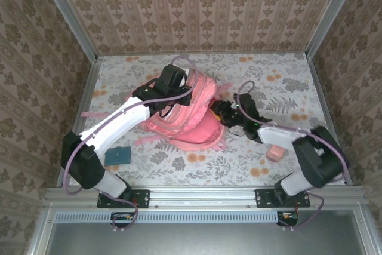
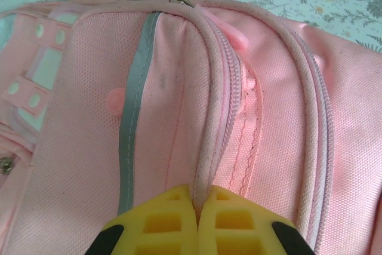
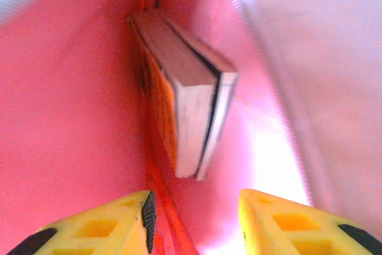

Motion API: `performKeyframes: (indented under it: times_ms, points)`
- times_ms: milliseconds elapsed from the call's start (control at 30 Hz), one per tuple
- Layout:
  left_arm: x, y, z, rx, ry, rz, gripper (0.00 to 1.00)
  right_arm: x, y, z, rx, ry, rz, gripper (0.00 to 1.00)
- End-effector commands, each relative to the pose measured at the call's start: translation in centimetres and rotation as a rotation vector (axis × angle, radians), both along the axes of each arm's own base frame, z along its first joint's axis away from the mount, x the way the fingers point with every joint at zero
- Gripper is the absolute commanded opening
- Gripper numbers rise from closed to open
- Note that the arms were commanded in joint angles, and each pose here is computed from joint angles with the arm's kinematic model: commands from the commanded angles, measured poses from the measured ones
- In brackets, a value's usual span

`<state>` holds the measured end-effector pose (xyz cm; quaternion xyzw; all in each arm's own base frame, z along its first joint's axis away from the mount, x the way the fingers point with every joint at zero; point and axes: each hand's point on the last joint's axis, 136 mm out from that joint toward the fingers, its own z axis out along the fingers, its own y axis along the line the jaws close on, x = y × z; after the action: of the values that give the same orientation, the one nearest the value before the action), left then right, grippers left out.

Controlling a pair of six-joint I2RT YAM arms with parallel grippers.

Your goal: Pack the student bag

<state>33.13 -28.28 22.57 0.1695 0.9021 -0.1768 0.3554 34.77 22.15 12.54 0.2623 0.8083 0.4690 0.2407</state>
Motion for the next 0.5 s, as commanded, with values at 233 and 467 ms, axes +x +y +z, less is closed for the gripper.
performKeyframes:
  times_ms: [233,467]
  points:
    - [1.8,-2.0,-1.0,-0.093,0.09,0.052,0.54,-6.6,-10.1,0.4,-0.357,0.047,-0.097,0.49]
    - [-0.1,5.1,-3.5,-0.135,0.228,0.317,0.72,-7.6,-11.2,3.4,-0.498,-0.008,-0.035,0.66]
